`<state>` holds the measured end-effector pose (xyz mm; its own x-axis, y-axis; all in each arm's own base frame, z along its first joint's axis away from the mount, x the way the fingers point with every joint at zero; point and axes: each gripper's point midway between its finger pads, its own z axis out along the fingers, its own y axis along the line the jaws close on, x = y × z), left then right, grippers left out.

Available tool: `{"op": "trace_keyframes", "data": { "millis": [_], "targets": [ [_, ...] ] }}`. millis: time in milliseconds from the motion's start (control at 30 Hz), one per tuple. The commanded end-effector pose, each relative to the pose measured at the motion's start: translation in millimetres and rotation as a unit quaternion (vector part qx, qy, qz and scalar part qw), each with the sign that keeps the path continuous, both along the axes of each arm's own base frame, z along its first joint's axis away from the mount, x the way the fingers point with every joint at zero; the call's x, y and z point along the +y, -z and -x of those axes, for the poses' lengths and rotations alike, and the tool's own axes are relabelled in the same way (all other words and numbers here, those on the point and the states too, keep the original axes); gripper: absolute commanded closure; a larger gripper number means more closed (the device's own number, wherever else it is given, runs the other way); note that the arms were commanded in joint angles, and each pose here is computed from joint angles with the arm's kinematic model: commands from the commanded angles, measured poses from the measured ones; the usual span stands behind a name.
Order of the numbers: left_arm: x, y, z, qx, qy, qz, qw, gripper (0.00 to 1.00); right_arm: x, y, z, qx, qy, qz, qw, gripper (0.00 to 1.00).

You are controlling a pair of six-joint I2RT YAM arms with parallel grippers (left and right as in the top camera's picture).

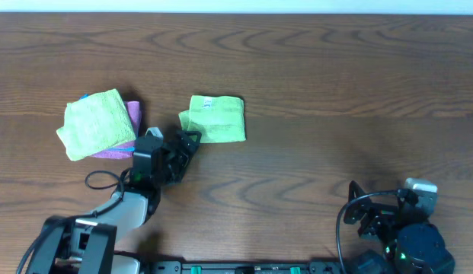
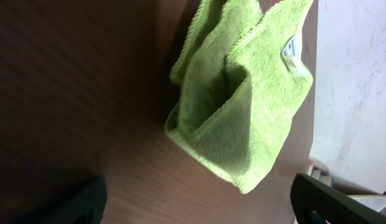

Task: Fold the cloth
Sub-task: 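Reach the left gripper to the folded green square and grasp its edge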

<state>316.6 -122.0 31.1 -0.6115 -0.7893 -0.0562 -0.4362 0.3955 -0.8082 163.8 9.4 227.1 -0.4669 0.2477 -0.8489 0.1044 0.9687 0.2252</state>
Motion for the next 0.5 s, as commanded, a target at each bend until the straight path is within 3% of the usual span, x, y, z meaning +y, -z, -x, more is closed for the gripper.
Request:
{"op": "trace_keyframes", "data": {
  "millis": [0,467],
  "targets": [
    [1,14,0,0.022,-0.004,-0.008,1.0,0.04,-2,1,0,-0.001,0.009,-0.003,1.0,0.01],
    [-28,24,-27,0.03,0.027,-0.01,0.999,0.04,-2,1,0,-0.001,0.009,-0.003,1.0,0.01]
  ]
}}
